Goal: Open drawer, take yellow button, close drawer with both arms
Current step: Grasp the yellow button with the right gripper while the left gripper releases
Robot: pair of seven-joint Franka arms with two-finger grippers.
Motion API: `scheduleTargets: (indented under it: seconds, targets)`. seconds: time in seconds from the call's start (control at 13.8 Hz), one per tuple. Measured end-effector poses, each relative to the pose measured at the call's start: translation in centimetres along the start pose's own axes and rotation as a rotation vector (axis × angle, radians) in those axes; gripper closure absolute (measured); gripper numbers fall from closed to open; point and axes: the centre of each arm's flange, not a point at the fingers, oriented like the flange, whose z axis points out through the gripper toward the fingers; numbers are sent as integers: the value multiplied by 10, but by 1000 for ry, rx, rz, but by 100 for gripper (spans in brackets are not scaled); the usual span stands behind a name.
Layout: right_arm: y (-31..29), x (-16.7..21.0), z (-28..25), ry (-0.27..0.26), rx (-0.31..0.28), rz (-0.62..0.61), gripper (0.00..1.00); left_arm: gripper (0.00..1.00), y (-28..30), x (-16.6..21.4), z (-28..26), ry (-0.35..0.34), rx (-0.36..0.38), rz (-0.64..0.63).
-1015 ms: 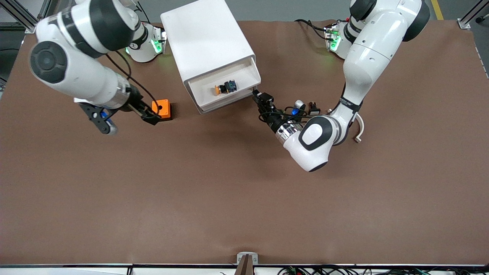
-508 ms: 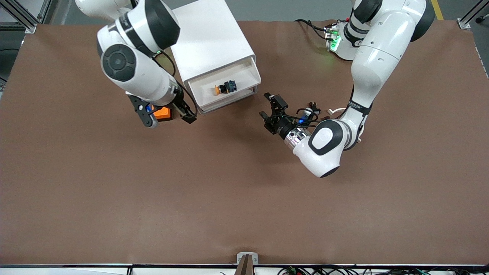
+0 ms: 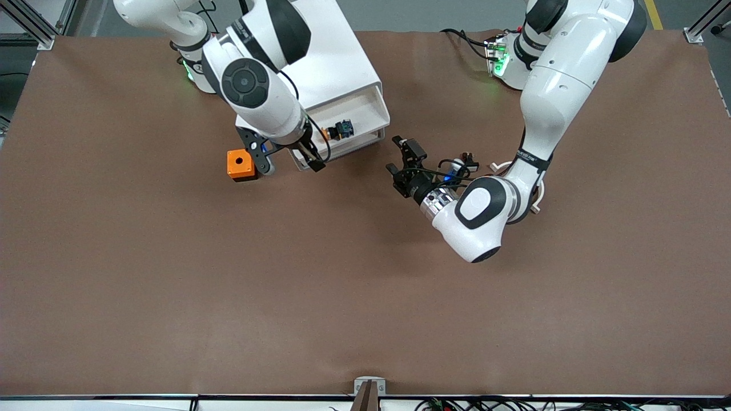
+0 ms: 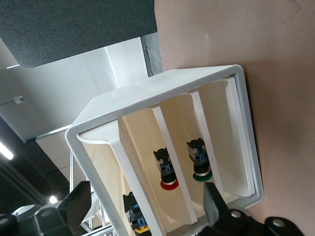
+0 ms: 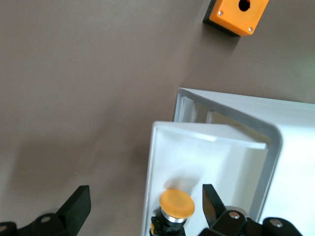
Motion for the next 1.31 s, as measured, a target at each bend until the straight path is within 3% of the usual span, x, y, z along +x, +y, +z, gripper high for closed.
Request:
scheduleTargets:
  seconds: [0.22, 0.8, 1.16, 1.23, 1.31]
  targets:
    - [4, -17, 13, 7, -6, 2, 0, 0, 2, 2, 3, 42, -17, 68]
    - [11, -55, 35, -6, 2, 6, 0, 0, -8, -3, -18, 281, -120, 629]
    - [15, -67, 44, -2, 8, -4, 1, 0, -24, -10, -38, 403, -163, 856]
    - [15, -69, 45, -2, 8, -6, 7, 0, -29, -12, -43, 424, -175, 888]
    - [16, -70, 45, -2, 8, -8, 7, 0, -34, -15, -49, 446, -194, 922]
